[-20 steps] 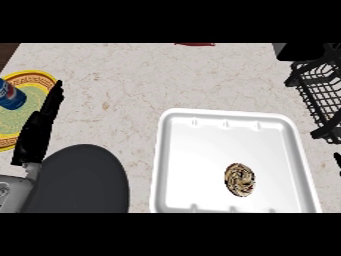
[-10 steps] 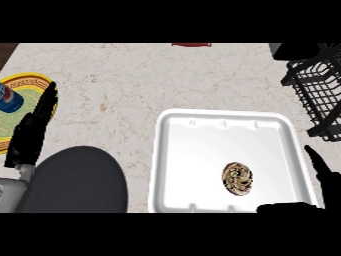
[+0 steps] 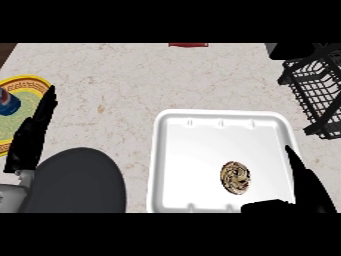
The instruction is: Pick the cupcake from the tray and place it in the tiered basket
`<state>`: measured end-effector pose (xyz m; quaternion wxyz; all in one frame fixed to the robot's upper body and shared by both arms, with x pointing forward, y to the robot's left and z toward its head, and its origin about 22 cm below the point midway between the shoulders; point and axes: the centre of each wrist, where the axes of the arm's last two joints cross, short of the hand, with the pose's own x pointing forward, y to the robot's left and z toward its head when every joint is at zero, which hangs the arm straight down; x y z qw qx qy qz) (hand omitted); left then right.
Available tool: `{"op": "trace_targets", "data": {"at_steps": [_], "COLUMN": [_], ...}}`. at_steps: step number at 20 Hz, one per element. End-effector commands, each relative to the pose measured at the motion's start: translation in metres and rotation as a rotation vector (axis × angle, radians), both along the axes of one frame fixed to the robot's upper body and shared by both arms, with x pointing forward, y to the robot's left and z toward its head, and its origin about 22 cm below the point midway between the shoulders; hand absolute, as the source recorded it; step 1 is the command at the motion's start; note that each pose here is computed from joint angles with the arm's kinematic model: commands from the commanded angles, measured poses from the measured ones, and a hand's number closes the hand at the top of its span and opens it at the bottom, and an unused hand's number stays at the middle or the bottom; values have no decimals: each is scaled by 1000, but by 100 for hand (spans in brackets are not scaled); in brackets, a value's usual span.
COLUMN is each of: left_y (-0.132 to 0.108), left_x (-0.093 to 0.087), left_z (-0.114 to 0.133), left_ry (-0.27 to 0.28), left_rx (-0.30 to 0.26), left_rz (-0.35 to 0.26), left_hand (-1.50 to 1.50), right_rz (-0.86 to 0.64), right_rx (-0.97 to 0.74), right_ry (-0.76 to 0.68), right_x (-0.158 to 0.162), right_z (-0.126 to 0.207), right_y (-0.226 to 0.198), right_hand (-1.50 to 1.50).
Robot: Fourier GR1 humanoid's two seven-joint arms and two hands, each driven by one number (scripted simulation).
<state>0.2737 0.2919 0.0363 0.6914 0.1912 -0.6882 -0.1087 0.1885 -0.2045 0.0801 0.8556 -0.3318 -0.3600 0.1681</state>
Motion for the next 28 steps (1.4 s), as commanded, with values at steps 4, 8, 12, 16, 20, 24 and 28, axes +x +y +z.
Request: {"op": "trace_targets", "data": {"at_steps": [4,8,12,16,20,24,28], "left_y": [-1,9,4,-1,9,16,6], "left_x": [9,-7,9,7,-2,-2,16], "left_z": [1,-7,-2,-6,5,0,7], "left_ry": [5,0,0,-5,7,5,-5], "left_rx": [5,3,0,-8,4,-9,-18], "left_rz": [0,3,17,8,25,-2,10], "left_hand": [0,0,0,0,0,0,0], "right_rz": [-95,-123,-118,-133,-159,-147,-112], "right_rx": [-88,-89,-64,-50,-60,-69,-45], "right_ry": [136,179,206,230,228,243,241], "right_x": [15,13,22,25,17,14,39], "right_z": [6,-7,-12,-19,-9,-24,-21], "right_y": [26,32,52,59,45,60,57], "right_hand": [-150,-150,-150,-150,-150,-150,-150]}}
